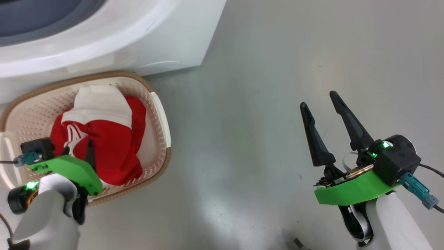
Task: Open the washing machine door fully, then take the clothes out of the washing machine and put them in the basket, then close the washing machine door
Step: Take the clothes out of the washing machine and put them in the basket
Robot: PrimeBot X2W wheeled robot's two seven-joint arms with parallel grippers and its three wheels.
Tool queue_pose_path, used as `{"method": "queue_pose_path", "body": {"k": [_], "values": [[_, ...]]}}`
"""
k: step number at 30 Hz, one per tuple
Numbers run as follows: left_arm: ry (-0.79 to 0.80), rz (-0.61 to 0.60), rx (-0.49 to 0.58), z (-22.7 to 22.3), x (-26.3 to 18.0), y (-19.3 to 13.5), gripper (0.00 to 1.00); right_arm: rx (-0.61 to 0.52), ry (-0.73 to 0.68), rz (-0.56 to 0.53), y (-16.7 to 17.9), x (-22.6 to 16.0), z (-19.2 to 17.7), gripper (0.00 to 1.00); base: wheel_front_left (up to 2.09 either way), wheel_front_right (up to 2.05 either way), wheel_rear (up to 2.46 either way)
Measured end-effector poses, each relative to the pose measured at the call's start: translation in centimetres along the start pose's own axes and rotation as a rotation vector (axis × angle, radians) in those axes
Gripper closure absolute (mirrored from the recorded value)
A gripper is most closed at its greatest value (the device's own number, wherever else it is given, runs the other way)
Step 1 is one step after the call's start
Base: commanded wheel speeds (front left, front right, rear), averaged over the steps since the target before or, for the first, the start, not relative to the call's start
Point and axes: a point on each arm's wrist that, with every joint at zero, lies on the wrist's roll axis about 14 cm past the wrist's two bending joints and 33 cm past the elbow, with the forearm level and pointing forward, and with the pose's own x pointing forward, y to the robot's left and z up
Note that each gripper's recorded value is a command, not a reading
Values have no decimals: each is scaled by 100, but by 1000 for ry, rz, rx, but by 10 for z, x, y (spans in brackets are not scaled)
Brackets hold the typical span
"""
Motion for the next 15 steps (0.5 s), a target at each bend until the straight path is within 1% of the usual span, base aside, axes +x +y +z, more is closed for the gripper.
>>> {"method": "queue_pose_path", "body": {"k": [9,15], "values": [[-207,-85,27,48,-17,-28,0,-9,-31,13,5,-3,12,0,0,0,0],[-312,-126,47,68,-34,-40,0,-8,-30,19,8,-7,12,0,0,0,0]]}}
